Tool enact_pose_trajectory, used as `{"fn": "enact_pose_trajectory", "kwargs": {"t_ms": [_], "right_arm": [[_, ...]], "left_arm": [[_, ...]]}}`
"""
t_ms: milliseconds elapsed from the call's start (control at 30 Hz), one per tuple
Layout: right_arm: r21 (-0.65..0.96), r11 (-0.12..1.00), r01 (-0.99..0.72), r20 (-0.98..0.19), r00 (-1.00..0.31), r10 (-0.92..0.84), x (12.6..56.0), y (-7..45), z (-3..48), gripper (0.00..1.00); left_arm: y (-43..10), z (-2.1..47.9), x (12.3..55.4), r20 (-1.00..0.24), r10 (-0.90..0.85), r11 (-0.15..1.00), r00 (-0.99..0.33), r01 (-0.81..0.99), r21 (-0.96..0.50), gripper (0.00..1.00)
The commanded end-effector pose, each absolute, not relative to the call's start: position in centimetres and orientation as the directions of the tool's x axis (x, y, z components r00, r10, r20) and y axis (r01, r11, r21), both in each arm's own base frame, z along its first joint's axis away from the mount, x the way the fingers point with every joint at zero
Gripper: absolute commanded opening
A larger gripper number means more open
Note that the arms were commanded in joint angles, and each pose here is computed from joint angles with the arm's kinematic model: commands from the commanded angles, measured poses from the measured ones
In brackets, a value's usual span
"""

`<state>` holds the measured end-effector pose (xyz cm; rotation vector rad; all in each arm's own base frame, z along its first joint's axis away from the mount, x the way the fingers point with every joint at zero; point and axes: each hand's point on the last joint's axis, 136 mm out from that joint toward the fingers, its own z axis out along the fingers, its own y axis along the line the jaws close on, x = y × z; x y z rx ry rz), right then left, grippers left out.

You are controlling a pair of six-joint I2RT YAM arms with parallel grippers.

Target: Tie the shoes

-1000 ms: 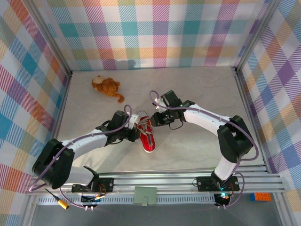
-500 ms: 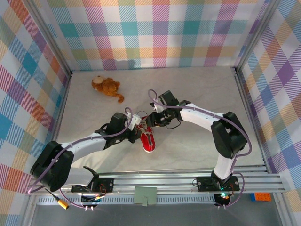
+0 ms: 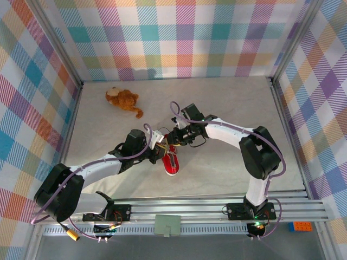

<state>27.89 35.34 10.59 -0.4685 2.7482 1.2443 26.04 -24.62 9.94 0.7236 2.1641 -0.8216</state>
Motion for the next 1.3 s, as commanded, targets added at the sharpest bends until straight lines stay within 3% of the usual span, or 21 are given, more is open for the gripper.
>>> {"fn": "enact_pose_trajectory", "kwargs": {"t_ms": [0,33,133,233,367,533,733,900,1267], "right_arm": [[0.744,0.587,-0.319,-0.218,-0.947,-0.238,28.5,36.1,11.4,0.09],[0.746,0.582,-0.324,-0.225,-0.945,-0.237,28.5,36.1,11.6,0.02],[0.721,0.595,-0.355,-0.281,-0.935,-0.216,28.7,35.4,12.8,0.0],[0.635,0.668,-0.389,-0.362,-0.913,-0.188,29.1,33.4,14.4,0.0],[0.53,0.737,-0.42,-0.457,-0.873,-0.169,29.0,30.5,17.1,0.0],[0.509,0.73,-0.455,-0.52,-0.839,-0.16,27.7,29.3,20.0,0.0],[0.574,0.613,-0.543,-0.553,-0.809,-0.199,25.8,31.9,23.4,0.0],[0.592,0.57,-0.57,-0.573,-0.795,-0.199,25.6,33.0,25.2,0.0],[0.595,0.594,-0.541,-0.538,-0.817,-0.205,26.5,33.6,24.5,0.0]], "left_arm": [[-25.3,10.7,25.9,-0.794,0.253,0.608,-0.553,0.729,-0.314,0.0],[-25.2,10.6,25.9,-0.793,0.255,0.61,-0.554,0.728,-0.312,0.0],[-24.8,10.6,25.8,-0.786,0.274,0.625,-0.554,0.724,-0.292,0.03],[-23.4,11.2,25.7,-0.795,0.274,0.668,-0.541,0.702,-0.248,0.36],[-21.1,12.4,25.2,-0.825,0.238,0.717,-0.513,0.665,-0.208,0.52],[-20.1,15.6,24.7,-0.871,0.176,0.725,-0.459,0.659,-0.201,0.55],[-22.5,19.2,24.7,-0.917,0.121,0.632,-0.38,0.742,-0.224,0.58],[-24.6,18.7,25.5,-0.919,0.151,0.592,-0.364,0.778,-0.211,0.61],[-27.0,17.1,27.0,-0.92,0.178,0.553,-0.349,0.809,-0.2,0.62]]}}
